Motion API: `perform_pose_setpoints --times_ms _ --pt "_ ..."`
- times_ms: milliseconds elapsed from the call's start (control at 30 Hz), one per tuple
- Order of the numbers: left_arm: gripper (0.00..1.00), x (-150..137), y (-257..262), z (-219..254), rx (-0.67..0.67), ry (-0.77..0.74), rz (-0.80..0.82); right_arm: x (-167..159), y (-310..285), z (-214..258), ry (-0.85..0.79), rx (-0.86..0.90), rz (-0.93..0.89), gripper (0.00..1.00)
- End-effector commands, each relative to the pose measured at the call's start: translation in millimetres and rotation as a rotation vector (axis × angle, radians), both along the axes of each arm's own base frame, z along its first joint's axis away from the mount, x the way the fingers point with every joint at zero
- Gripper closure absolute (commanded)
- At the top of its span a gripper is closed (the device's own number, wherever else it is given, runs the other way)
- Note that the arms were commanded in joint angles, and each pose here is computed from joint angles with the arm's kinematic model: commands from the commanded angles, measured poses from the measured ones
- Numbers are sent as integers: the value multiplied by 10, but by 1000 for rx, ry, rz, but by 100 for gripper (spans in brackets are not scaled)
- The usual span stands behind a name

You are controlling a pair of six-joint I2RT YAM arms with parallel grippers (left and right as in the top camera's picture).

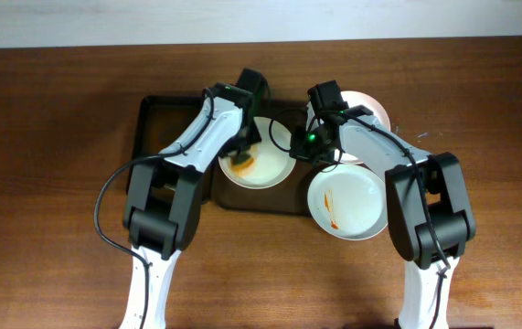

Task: Clean dirty plates on tray and stack at the side
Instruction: 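Scrub the plate with the sponge while right gripper holds rim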

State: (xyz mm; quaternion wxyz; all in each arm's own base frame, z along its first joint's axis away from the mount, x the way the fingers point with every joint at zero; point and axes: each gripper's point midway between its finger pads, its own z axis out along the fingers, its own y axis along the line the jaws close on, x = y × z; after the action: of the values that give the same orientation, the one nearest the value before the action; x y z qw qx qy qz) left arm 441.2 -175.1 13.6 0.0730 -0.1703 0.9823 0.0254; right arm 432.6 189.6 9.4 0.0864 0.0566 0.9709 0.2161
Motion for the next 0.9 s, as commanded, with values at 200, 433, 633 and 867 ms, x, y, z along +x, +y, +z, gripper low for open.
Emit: perform_pose_setpoints --times_ms 200,433,633,867 --pt "100 -435 -518 -5 55 30 -28 -31 -13 -68 11 -19 2 96" --pt "100 65 -171 39 55 -99 41 -28 -13 -67 9 -19 2 96" --pt "100 422 -194 74 -162 -124 -367 -25 -12 -66 9 -19 2 96" --pt "100 -316 -706 187 -540 56 -825 -28 -13 -67 9 -19 2 96"
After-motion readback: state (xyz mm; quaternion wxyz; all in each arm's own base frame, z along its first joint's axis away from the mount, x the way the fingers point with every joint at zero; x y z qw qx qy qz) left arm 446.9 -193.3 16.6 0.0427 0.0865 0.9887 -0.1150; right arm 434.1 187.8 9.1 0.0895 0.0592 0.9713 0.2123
